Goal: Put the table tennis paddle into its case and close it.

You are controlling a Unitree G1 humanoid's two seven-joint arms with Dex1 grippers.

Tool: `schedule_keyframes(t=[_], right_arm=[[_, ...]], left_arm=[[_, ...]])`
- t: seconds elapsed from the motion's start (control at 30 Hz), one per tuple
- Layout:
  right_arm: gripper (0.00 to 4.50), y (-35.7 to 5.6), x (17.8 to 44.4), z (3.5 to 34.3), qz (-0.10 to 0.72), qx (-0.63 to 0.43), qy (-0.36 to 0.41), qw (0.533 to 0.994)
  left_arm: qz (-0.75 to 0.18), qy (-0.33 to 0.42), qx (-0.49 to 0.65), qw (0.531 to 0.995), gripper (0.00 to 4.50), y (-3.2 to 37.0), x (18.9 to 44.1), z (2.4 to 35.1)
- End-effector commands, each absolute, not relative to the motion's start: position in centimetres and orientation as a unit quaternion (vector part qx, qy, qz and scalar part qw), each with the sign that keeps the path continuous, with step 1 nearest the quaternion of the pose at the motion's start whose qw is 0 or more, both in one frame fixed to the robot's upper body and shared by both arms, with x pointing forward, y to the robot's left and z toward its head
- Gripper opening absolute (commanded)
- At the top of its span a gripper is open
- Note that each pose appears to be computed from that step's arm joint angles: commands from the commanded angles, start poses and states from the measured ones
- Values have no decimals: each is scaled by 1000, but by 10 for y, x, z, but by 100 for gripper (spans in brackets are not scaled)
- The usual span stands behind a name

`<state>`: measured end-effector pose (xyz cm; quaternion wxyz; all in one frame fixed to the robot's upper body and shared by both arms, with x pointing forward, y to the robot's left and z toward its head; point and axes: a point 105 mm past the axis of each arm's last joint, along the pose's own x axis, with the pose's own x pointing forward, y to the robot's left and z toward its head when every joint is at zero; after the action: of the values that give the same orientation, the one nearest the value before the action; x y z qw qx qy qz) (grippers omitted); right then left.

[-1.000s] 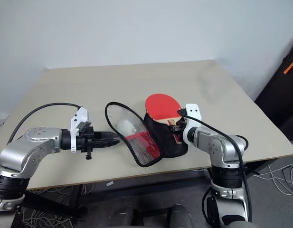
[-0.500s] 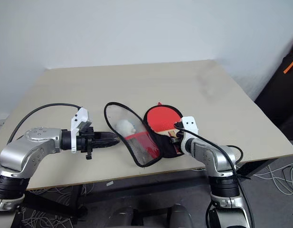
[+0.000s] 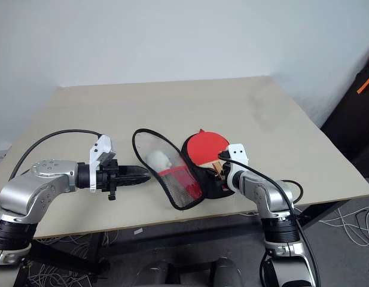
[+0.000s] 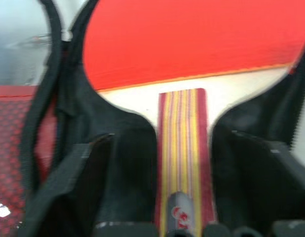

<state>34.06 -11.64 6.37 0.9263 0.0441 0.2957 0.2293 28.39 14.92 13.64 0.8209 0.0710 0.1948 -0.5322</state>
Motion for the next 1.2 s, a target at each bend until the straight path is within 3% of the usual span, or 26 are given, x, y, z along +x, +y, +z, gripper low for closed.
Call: schedule_keyframes(t=[0.03,0.2,0.33,0.47,0.77,1.03,1.13,1.2], right_arm=[[421,-110,343,113,281,64,207,935],[421,-125,347,194,319,138,62,936],[421,-168,352,268,298,220,-84,925],[421,-202,344,312,274,267,-178,907],[421,-200,352,283,231,257,-148,927],[421,-203,358,255,189,245,-111,944],[425,-201,359,244,179,235,-97,950],[425,-196,359,237,180,219,-85,955]], left_arm=[[-532,179,87,823,120,150,287,147],[-545,175,85,816,120,142,289,146],[-555,163,81,811,120,125,303,145],[-570,140,65,807,120,91,325,144],[-562,111,32,819,120,1,373,141],[-570,127,15,811,120,3,361,146],[-566,129,15,814,178,13,347,154],[-553,158,-13,818,243,23,336,155]])
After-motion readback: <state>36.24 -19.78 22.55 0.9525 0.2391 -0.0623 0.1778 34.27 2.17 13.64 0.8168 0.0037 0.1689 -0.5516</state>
